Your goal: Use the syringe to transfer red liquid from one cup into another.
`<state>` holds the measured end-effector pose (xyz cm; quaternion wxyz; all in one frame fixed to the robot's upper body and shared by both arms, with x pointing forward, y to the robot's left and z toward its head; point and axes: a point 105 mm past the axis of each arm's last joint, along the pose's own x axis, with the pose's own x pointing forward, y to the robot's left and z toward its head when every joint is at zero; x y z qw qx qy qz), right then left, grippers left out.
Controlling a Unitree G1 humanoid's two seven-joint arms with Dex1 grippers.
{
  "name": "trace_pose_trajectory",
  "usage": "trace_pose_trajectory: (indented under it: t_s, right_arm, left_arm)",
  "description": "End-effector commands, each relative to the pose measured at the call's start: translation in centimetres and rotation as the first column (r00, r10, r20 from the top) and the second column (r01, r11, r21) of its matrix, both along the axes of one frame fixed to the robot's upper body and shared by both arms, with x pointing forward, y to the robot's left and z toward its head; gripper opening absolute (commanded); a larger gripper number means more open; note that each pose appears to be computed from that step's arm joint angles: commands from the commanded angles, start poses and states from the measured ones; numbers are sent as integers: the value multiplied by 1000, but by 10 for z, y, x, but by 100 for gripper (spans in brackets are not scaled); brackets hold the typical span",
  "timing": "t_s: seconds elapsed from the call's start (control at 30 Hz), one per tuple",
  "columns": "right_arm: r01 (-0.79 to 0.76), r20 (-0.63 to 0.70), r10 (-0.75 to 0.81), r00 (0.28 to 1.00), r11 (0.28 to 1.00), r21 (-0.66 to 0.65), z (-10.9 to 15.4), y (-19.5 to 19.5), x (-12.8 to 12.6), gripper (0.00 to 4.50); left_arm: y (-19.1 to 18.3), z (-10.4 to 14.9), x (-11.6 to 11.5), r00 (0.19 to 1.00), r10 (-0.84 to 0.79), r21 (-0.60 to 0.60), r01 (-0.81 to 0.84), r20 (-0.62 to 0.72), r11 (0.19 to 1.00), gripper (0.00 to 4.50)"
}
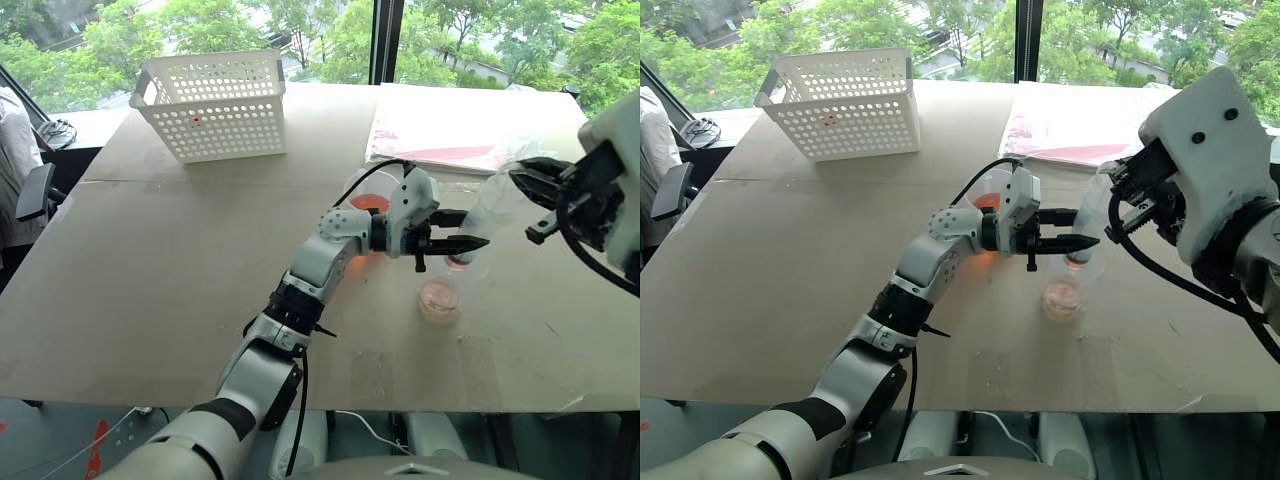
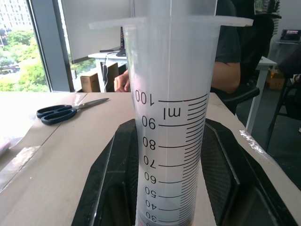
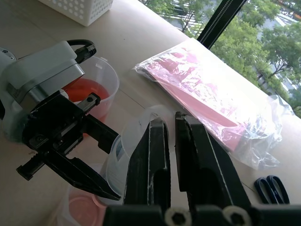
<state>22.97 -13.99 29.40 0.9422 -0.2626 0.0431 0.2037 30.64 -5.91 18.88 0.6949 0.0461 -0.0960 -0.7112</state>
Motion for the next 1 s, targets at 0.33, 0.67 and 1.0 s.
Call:
trace_pose_trajectory:
  t_s: [0.33, 0.67, 1.0]
  right_arm:
    - [-240, -28, 238, 971, 964, -114, -27, 25, -16, 2]
    - [-277, -73, 271, 960, 956, -91, -37, 26, -20, 2]
    - [-289, -136, 281, 950, 957, -41, -54, 26, -25, 2]
  left_arm:
    - [-11, 26, -15, 996, -68, -69, 72, 60, 995, 127]
    - [-10, 33, -19, 994, -87, -77, 92, 63, 993, 127]
    - [-7, 41, -23, 992, -105, -85, 110, 67, 990, 127]
